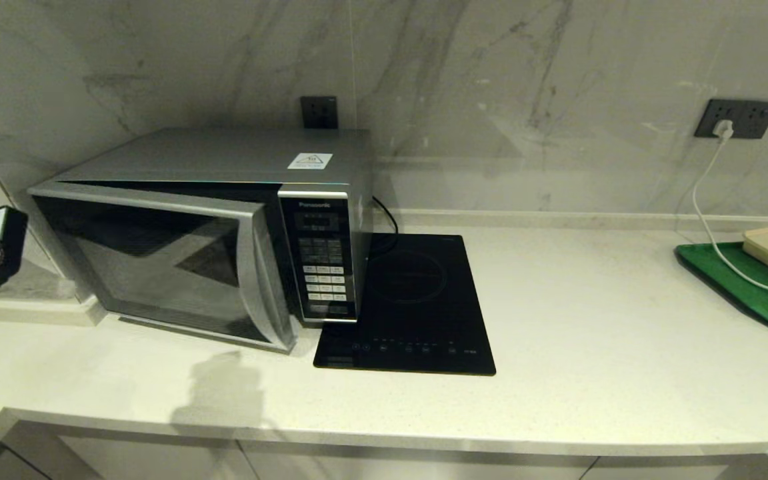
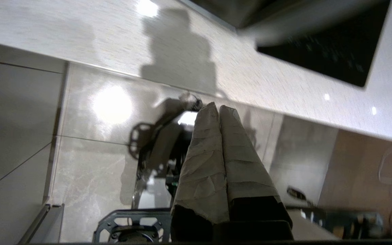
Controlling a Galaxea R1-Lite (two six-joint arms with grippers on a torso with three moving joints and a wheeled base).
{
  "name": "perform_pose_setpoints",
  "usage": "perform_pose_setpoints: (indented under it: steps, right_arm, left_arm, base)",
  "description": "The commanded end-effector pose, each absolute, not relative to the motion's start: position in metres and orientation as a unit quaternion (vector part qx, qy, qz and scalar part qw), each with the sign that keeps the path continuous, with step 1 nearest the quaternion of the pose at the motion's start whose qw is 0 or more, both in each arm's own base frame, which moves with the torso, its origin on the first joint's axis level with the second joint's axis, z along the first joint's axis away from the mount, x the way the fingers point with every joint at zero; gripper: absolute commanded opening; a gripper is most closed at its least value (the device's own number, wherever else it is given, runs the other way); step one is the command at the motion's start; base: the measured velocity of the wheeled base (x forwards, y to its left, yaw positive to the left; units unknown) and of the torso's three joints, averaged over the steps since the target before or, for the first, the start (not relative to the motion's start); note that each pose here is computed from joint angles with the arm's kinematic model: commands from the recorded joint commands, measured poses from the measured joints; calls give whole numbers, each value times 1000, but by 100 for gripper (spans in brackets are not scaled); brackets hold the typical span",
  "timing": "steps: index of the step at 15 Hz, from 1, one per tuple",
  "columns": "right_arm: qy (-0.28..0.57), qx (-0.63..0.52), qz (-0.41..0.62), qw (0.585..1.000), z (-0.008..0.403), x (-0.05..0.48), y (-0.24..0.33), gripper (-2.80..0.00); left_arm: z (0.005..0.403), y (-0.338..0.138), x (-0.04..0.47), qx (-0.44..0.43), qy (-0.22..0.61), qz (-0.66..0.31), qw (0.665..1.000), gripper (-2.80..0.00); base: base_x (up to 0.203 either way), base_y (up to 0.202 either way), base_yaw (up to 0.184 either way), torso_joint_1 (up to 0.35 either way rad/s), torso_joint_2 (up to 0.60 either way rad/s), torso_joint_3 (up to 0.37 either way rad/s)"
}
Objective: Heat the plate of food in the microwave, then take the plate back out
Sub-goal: Close the microwave oven
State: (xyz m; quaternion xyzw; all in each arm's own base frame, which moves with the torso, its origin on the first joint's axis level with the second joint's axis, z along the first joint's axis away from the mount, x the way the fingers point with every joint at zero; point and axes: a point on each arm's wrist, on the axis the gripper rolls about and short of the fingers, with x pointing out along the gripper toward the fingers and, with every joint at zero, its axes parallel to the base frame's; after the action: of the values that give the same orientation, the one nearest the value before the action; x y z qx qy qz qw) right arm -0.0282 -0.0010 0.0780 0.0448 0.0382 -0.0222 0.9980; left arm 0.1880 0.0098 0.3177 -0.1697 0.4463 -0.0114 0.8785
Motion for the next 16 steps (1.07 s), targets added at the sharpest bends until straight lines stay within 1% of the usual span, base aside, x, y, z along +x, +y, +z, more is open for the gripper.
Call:
perform_pose_setpoints:
  steps: [1, 3, 8, 13, 16]
  right_arm:
    - [38, 45, -22, 998, 78, -28, -1, -280]
    - [38, 45, -22, 998, 78, -28, -1, -280]
    - [38, 45, -22, 998, 78, -28, -1, -280]
    - [39, 45, -23, 998, 78, -28, -1, -280]
    - [38, 45, -22, 998, 78, -28, -1, -280]
  left_arm:
    - [310, -14, 197, -156, 472, -57, 866, -280]
    - [302, -28, 226, -167, 459, -73, 869, -280]
    - [280, -36, 284, -165, 426, -75, 887, -280]
    - [276, -39, 291, -166, 427, -79, 885, -280]
    - [281, -51, 293, -162, 401, -103, 895, -280]
  base:
    - [0, 0, 0, 0, 0, 0]
    - [0, 0, 0, 0, 0, 0]
    - [0, 0, 0, 0, 0, 0]
    - [0, 0, 0, 0, 0, 0]
    - [0, 0, 0, 0, 0, 0]
